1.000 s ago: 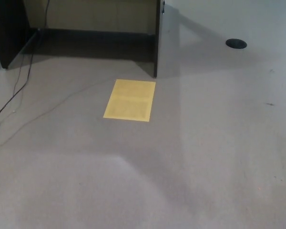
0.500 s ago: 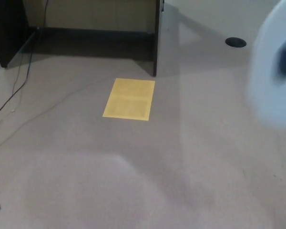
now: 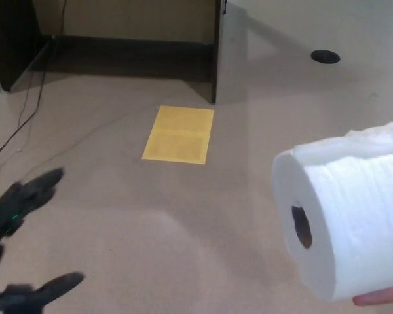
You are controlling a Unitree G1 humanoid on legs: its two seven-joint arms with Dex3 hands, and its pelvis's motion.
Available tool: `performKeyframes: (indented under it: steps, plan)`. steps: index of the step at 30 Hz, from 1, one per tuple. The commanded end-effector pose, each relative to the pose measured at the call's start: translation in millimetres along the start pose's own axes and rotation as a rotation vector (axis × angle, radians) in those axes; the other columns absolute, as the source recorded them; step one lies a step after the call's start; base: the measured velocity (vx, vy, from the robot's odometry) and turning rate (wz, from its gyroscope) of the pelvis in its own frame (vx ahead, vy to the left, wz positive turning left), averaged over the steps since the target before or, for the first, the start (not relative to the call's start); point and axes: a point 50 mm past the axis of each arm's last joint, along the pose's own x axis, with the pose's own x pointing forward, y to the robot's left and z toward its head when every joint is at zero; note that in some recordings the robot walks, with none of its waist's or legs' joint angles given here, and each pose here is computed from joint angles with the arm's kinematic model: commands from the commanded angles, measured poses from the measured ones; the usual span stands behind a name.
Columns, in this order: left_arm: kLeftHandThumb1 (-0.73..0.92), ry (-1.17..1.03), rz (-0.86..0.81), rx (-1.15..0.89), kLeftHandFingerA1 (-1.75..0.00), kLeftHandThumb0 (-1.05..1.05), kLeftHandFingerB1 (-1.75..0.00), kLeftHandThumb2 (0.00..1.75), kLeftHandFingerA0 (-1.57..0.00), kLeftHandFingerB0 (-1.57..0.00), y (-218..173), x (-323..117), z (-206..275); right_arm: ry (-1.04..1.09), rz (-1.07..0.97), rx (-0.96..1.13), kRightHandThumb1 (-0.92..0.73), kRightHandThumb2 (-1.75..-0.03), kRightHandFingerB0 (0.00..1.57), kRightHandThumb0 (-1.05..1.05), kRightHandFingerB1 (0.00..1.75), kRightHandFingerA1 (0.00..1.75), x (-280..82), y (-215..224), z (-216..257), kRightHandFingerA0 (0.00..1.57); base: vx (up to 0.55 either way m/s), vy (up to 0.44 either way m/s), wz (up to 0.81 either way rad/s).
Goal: A person is holding a toilet paper roll and the robot extends its left hand to grab the roll by inserting its thumb into the gap in the middle and brings its hand down by its side. Then it extends its arm again to hand the toilet paper roll back to the person.
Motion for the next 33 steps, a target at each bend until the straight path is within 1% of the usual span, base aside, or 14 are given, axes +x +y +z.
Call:
performKeyframes:
  steps: [1,11,12,14,15,16,18,19,23,24,25,26,27,33]
  plan:
    - [0.30,-0.038,-0.106,-0.027,-0.48,-0.25,-0.48,0.84,0.00,0.00,-11.3,21.7,24.8,0.001,-0.007,0.012,-0.43,-0.68,0.13,-0.47,0.36,0.49,2.9,-6.7,1.1,0.38,0.00,0.000,0.00]
    - [0.24,-0.191,-0.195,-0.071,-0.48,-0.24,-0.48,0.80,0.00,0.00,-46.5,60.0,71.8,-0.001,-0.015,0.015,-0.42,-0.68,0.13,-0.47,0.36,0.48,7.0,-10.6,6.3,0.39,0.00,0.000,0.00]
    - [0.25,-0.201,-0.197,-0.085,-0.48,-0.23,-0.48,0.80,0.00,0.00,-51.2,63.6,75.0,-0.004,-0.017,0.010,-0.52,-0.60,0.17,-0.43,0.30,0.44,6.9,-10.4,6.5,0.44,0.00,0.000,0.00]
    - [0.25,-0.225,-0.199,-0.086,-0.48,-0.23,-0.48,0.80,0.00,0.00,-58.2,69.8,80.1,-0.003,-0.016,0.028,-0.42,-0.68,0.14,-0.47,0.36,0.49,6.8,-10.2,6.5,0.40,0.00,0.000,0.00]
    - [0.25,-0.225,-0.201,-0.085,-0.48,-0.23,-0.48,0.80,0.00,0.00,-59.0,71.0,81.3,-0.003,-0.014,0.033,-0.42,-0.68,0.14,-0.47,0.36,0.49,6.6,-8.8,6.8,0.40,0.00,0.000,0.00]
    - [0.24,-0.235,-0.202,-0.088,-0.49,-0.23,-0.48,0.80,0.00,0.00,-61.7,74.1,83.6,-0.002,-0.013,0.030,-0.52,-0.60,0.17,-0.43,0.30,0.44,6.6,-8.4,6.8,0.45,0.00,0.000,0.00]
    - [0.24,-0.245,-0.204,-0.099,-0.49,-0.23,-0.48,0.80,-0.01,0.00,-67.8,80.7,87.6,-0.008,-0.013,0.026,-0.52,-0.56,0.18,-0.40,0.28,0.43,6.5,-9.2,6.9,0.46,0.00,0.000,0.00]
    - [0.24,-0.252,-0.201,-0.101,-0.49,-0.23,-0.48,0.80,-0.01,0.00,-69.2,82.7,88.4,-0.009,-0.014,0.024,-0.42,-0.68,0.14,-0.47,0.37,0.51,6.8,-10.0,7.0,0.42,0.00,0.000,0.00]
    - [0.25,-0.270,-0.199,-0.129,-0.48,-0.24,-0.48,0.81,0.00,0.00,-77.9,94.7,91.6,-0.015,-0.011,0.015,-0.42,-0.68,0.15,-0.47,0.37,0.51,7.2,-9.8,8.3,0.43,0.00,0.000,0.00]
    - [0.35,-0.268,-0.204,-0.128,-0.37,-0.46,-0.24,0.61,-0.12,-0.08,-79.7,96.9,92.8,-0.016,-0.011,0.011,-0.42,-0.68,0.15,-0.47,0.37,0.51,7.1,-9.8,8.1,0.44,0.00,0.000,0.00]
    - [0.36,-0.276,-0.201,-0.103,-0.39,-0.49,-0.23,0.63,-0.12,-0.07,-81.7,100.3,95.4,-0.016,-0.010,0.015,-0.52,-0.56,0.19,-0.40,0.28,0.44,7.1,-9.8,8.2,0.48,0.00,0.000,0.00]
    - [0.26,-0.276,-0.202,-0.095,-0.48,-0.27,-0.49,0.83,0.00,0.00,-83.2,103.2,97.3,-0.014,-0.009,0.015,-0.52,-0.56,0.19,-0.40,0.28,0.43,7.3,-9.8,8.2,0.48,0.00,0.000,0.00]
    - [0.26,-0.280,-0.205,-0.095,-0.48,-0.27,-0.48,0.82,0.00,0.00,-85.3,105.8,99.4,-0.014,-0.007,0.018,-0.42,-0.68,0.15,-0.47,0.37,0.51,6.6,-7.7,8.2,0.44,0.00,0.000,0.00]
    - [0.25,-0.302,-0.196,-0.110,-0.48,-0.28,-0.49,0.82,0.00,0.00,-94.2,120.0,109.8,-0.026,-0.002,0.014,-0.42,-0.69,0.16,-0.48,0.37,0.53,7.6,-8.0,10.9,0.45,0.00,0.000,0.00]
